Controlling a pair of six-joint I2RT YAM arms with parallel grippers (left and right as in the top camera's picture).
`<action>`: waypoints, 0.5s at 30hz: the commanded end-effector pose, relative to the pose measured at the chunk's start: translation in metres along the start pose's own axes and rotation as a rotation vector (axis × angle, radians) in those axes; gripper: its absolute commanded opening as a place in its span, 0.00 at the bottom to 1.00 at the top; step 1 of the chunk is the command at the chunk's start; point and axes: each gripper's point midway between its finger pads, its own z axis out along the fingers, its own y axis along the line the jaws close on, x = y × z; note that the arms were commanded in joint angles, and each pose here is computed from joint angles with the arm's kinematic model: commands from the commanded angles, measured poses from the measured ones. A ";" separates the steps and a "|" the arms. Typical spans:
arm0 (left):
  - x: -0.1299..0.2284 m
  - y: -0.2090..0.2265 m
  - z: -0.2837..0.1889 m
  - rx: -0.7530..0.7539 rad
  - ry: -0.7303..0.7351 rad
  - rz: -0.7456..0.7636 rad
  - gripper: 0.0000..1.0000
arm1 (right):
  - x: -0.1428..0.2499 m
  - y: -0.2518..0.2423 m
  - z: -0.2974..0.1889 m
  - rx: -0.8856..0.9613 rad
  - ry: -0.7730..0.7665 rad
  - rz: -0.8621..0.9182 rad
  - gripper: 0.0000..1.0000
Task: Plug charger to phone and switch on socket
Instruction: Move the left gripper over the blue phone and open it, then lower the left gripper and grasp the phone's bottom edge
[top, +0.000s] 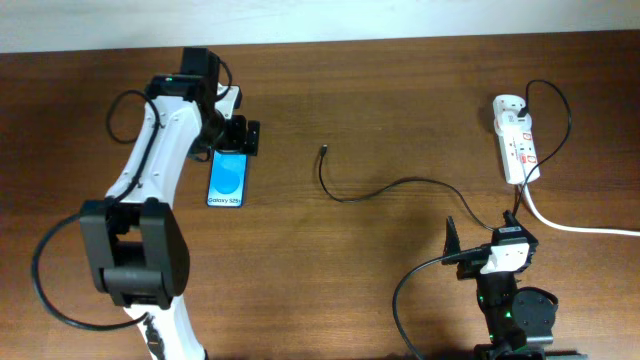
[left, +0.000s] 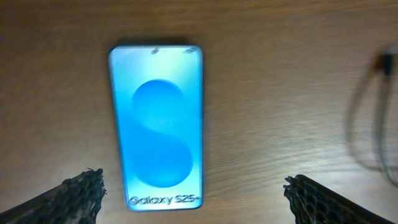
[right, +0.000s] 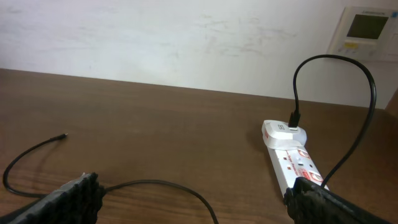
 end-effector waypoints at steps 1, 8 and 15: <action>0.007 0.016 0.020 -0.119 0.052 -0.123 0.99 | 0.002 0.000 0.000 0.003 0.003 0.005 0.98; 0.023 0.020 0.053 -0.134 0.151 -0.123 0.99 | 0.002 0.000 0.000 0.003 0.003 0.005 0.98; 0.027 0.031 0.068 -0.132 0.186 -0.078 0.99 | 0.002 0.000 0.000 0.003 0.003 0.005 0.98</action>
